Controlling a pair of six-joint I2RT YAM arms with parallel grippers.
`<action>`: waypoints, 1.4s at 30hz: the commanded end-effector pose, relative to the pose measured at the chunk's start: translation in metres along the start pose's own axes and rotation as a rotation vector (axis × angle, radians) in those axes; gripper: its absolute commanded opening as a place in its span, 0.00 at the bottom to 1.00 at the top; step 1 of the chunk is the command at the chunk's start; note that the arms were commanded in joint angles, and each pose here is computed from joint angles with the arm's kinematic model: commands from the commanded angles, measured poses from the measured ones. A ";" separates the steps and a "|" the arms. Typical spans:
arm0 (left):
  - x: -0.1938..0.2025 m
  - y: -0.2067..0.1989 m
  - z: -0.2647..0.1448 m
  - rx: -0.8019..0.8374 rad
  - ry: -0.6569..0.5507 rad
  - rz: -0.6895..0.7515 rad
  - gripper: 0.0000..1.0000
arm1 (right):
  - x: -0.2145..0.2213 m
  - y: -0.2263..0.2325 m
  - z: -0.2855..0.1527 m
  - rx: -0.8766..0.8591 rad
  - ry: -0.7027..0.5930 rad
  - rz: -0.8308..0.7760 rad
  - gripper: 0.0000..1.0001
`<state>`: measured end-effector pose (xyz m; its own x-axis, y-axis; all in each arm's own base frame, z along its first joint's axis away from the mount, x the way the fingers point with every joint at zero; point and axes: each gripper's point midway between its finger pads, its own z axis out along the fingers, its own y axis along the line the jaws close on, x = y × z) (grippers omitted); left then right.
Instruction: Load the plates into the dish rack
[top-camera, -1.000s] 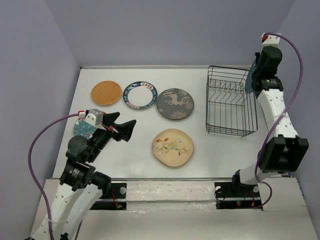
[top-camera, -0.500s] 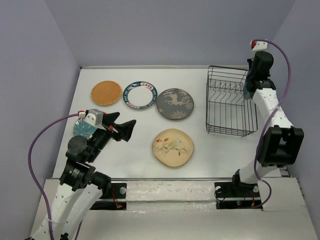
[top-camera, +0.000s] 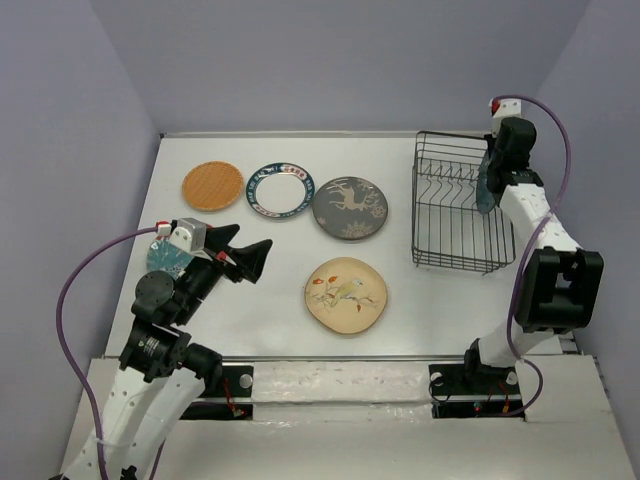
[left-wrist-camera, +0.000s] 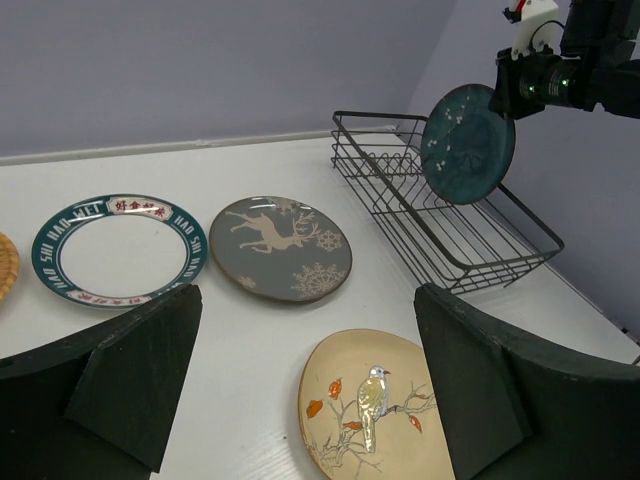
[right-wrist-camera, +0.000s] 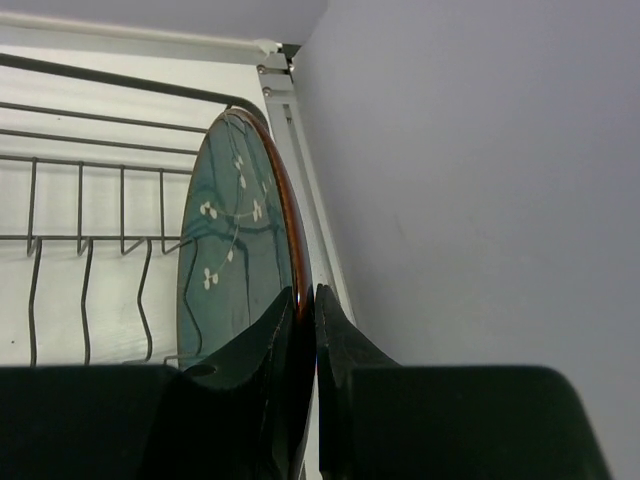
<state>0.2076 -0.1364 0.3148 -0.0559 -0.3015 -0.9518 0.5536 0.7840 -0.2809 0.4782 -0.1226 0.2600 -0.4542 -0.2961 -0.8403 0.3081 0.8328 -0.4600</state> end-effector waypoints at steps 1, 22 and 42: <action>-0.009 -0.002 0.001 0.008 -0.039 0.010 0.99 | -0.045 -0.021 -0.004 0.088 -0.166 0.141 0.12; 0.005 0.028 0.012 -0.143 0.002 -0.059 0.99 | -0.080 0.126 -0.183 -0.667 -0.054 0.687 0.93; 0.014 0.035 0.017 -0.166 0.037 -0.058 0.99 | 0.179 0.256 -0.352 -0.841 0.571 0.841 0.67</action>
<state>0.2386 -0.1255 0.2849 -0.1577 -0.3213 -0.9338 0.4016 0.8430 -0.3579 0.1840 0.2076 0.1216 -0.7449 0.4362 -0.5048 0.0030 0.7589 0.6512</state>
